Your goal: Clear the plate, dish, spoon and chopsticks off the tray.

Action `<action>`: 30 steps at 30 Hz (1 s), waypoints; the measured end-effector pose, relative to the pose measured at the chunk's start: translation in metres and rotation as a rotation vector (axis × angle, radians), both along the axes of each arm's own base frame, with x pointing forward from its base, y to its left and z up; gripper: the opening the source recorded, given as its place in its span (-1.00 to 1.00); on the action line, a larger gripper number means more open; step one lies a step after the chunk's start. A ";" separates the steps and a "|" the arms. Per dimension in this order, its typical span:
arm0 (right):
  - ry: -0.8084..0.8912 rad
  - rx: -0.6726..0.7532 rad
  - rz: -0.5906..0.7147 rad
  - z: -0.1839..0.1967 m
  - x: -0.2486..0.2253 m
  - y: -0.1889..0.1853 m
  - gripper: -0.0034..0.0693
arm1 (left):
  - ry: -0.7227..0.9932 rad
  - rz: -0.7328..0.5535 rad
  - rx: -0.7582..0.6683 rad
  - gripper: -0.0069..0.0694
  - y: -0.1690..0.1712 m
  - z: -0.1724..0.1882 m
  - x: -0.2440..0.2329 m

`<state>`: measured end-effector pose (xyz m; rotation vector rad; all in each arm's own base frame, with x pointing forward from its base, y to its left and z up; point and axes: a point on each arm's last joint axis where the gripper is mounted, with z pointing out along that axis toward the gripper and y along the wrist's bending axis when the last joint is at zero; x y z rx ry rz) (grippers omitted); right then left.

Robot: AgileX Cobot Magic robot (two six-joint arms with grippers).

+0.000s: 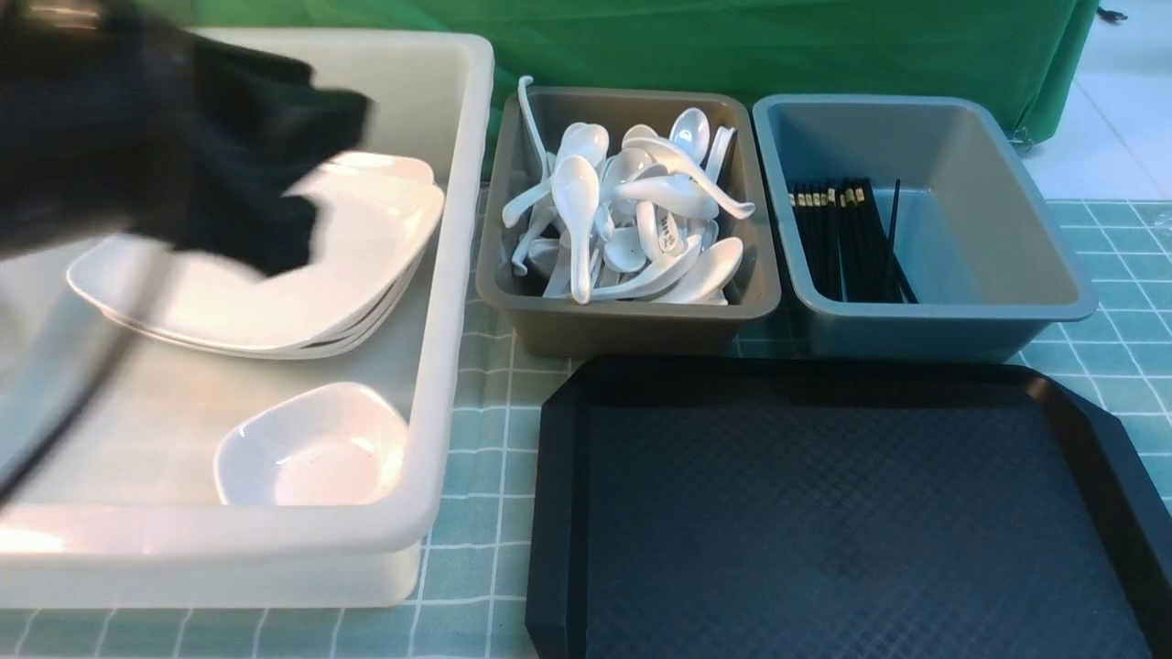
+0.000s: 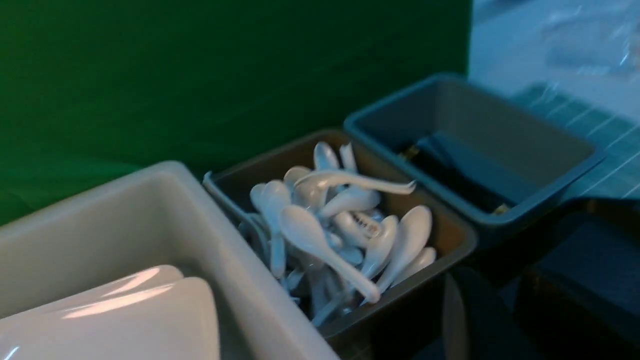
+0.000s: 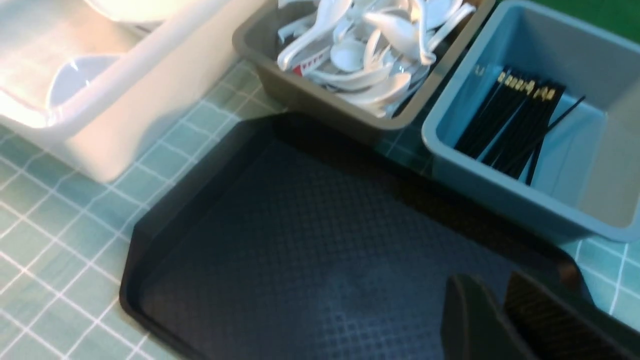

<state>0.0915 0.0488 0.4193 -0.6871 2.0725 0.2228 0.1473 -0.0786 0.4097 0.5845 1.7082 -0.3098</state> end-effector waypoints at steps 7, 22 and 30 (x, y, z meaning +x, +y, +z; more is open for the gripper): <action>0.036 0.006 -0.013 -0.002 -0.001 -0.001 -0.51 | -0.137 -0.024 -0.175 -0.79 0.032 -0.044 -0.078; 0.073 0.081 -0.073 -0.002 -0.001 0.000 -0.85 | -0.246 -0.012 -0.261 -0.79 0.051 -0.095 -0.116; 0.064 0.087 -0.074 -0.001 -0.001 0.000 -0.82 | -0.247 -0.011 -0.258 -0.79 0.051 -0.095 -0.116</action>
